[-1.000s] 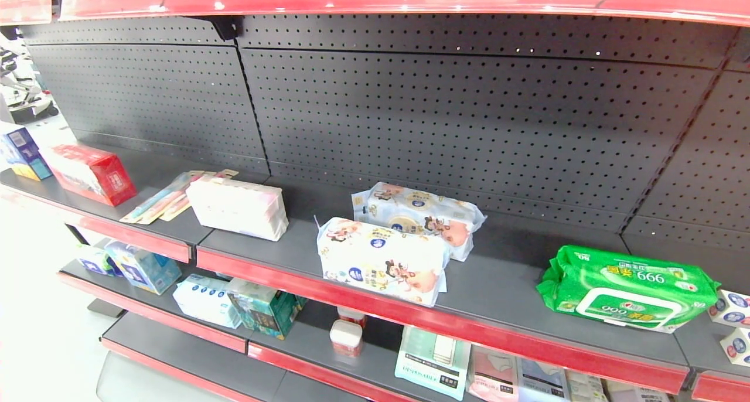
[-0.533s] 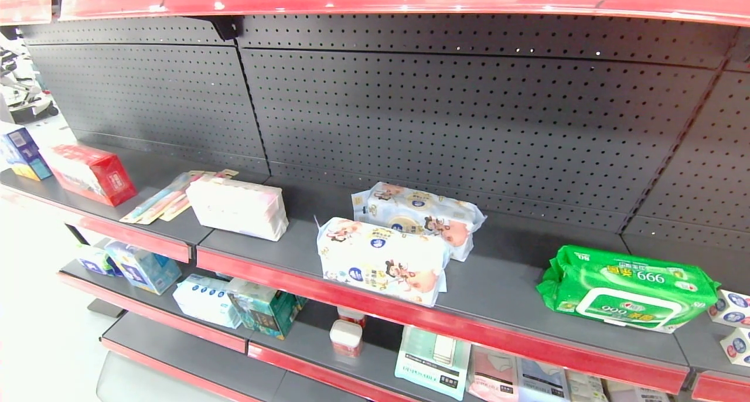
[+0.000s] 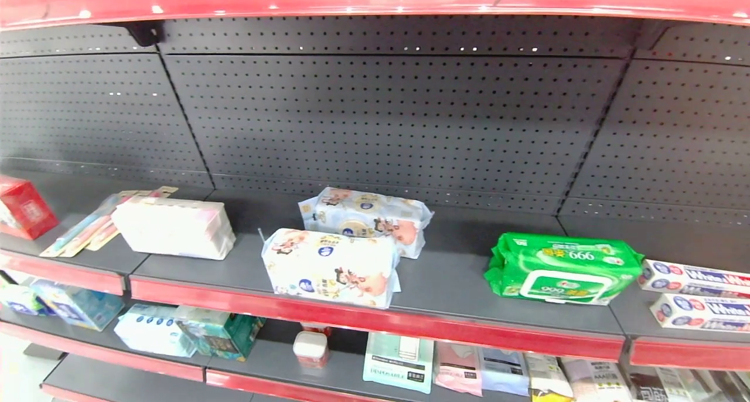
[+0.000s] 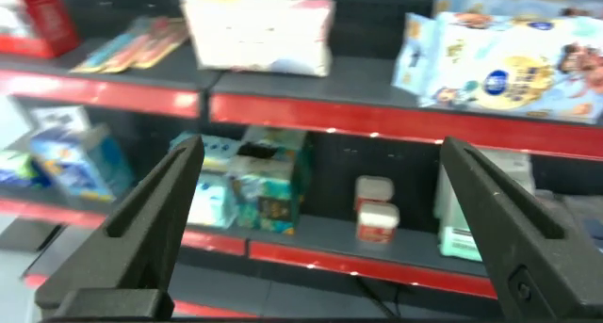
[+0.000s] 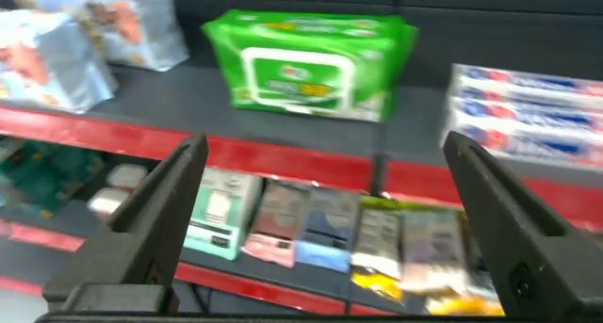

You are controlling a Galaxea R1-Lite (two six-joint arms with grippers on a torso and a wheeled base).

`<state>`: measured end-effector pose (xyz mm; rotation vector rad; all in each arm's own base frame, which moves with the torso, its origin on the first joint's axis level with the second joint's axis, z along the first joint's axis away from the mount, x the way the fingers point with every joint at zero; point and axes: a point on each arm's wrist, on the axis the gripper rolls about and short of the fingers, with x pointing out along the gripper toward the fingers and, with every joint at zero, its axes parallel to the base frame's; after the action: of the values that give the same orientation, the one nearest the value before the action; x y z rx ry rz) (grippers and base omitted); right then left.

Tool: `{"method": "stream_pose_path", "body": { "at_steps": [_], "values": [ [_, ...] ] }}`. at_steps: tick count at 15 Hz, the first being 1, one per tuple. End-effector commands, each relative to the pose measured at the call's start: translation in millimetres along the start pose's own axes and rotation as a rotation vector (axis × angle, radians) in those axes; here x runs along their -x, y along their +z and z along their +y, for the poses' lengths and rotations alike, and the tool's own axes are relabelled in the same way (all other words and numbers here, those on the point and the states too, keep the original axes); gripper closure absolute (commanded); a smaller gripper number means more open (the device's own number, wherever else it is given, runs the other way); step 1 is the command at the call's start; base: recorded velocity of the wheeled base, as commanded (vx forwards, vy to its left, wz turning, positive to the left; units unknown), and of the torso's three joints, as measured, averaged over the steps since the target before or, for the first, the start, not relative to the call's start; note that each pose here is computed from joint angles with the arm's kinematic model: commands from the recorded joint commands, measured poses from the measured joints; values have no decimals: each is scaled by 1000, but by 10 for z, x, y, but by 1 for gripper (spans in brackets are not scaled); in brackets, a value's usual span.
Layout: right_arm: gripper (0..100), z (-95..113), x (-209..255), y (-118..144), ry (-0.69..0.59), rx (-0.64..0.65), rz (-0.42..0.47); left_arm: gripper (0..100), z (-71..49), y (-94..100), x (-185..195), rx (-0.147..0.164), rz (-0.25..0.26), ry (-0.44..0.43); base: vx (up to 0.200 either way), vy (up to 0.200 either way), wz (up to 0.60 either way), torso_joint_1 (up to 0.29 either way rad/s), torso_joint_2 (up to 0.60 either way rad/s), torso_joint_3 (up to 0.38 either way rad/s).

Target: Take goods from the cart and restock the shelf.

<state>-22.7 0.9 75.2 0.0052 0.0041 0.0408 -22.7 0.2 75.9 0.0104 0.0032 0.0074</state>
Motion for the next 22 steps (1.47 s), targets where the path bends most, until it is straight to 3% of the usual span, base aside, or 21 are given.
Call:
{"method": "stream_pose_path", "body": {
  "at_steps": [1, 5, 11, 13, 14, 15, 16, 17, 18, 19, 20, 22],
  "values": [
    [0, 0, 0, 0, 1, -1, 1, 0, 0, -4, -4, 0, 4, 0, 0, 0, -600, 2, 2, -2],
    [0, 0, 0, 0, 1, 0, 1, 0, 0, 0, -2, 0, 3, 0, 0, 0, -600, 5, 2, 0],
    [0, 0, 1, -1, 1, 2, -1, 0, 0, -1, 2, 0, -3, 5, 0, 0, 0, 0, 0, 0],
    [0, 0, 0, 0, 1, 2, 1, 0, 2, 40, 13, -26, -20, 13, 0, 0, 0, 0, 0, 0],
    [0, 0, 0, 0, 1, 2, 1, 0, 4, 174, 31, -33, -43, 18, 0, 0, 0, 0, 0, 0],
    [0, 0, 0, 0, 1, 2, 1, 0, 18, 971, -94, 21, -40, 29, 0, 0, 0, 0, 0, 0],
    [0, 0, 0, 0, 1, 2, 1, 0, 20, 1383, -236, 53, -50, 24, 0, 0, 0, 0, 0, 0],
    [0, 0, 1, -1, 1, 2, -1, 0, 26, 1646, -421, 24, -28, 52, 0, 0, 0, 0, 0, 0],
    [0, 0, 0, 0, 1, 2, 1, 0, 66, 1735, -629, -44, 35, 183, 0, 0, 0, 0, 0, 0],
    [0, 0, 0, 0, 1, 2, 1, 0, 156, 1701, -812, -109, 134, 388, 0, 0, 0, 0, 0, 0],
    [0, 0, 0, 0, 1, 2, 1, 0, 246, 1648, -966, -142, 224, 508, 0, 0, 0, 0, 0, 0],
    [0, 0, 0, 0, 1, 2, 1, 0, 260, 1530, -1090, -134, 301, 425, 0, 0, 0, 0, 0, 0]
  ]
}}
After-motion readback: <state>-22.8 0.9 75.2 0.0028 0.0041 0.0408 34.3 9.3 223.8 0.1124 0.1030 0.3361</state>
